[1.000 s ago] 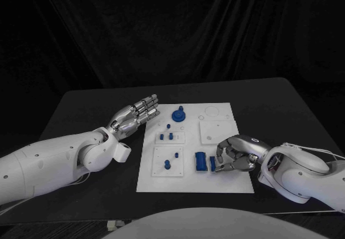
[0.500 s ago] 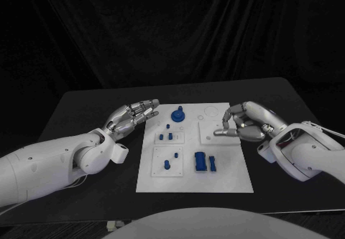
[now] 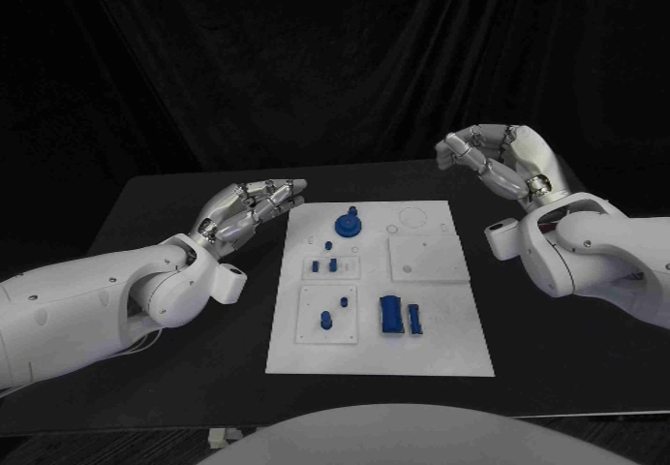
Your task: Assemble the parts on the task board
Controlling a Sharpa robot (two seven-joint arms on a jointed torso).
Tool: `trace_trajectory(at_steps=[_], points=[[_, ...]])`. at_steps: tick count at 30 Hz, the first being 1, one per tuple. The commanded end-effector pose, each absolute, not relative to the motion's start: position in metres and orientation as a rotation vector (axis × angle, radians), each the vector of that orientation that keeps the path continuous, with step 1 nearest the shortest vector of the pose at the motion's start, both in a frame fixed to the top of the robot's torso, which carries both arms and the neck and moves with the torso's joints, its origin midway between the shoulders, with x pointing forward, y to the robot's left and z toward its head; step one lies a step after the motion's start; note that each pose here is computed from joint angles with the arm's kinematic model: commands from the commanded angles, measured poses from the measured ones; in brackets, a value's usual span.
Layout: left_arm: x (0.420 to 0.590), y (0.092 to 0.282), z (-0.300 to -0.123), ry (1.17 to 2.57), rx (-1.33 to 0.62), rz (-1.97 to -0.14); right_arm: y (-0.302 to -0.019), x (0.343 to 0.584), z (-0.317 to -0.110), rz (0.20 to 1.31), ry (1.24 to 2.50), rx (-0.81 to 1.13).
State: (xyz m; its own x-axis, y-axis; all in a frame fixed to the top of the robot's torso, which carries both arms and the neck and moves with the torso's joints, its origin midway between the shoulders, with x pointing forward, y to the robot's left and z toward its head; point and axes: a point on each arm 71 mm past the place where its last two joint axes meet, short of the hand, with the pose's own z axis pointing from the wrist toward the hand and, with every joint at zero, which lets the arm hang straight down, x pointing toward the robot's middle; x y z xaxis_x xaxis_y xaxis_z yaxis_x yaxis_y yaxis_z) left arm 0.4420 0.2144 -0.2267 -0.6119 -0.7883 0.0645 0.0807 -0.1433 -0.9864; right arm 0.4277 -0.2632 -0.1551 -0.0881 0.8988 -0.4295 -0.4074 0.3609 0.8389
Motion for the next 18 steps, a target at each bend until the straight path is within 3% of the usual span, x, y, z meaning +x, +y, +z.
trace_trajectory(at_steps=[1,8,18], points=[[0.441,0.212,-0.21,1.298,-0.705,-1.931,-0.263,0.431,-0.155,1.317,1.15,0.643],[0.443,0.21,-0.21,1.313,-0.709,-1.932,-0.259,0.43,-0.164,1.405,1.163,0.667],[0.446,0.207,-0.212,1.333,-0.715,-1.928,-0.257,0.431,-0.168,1.431,1.165,0.631]])
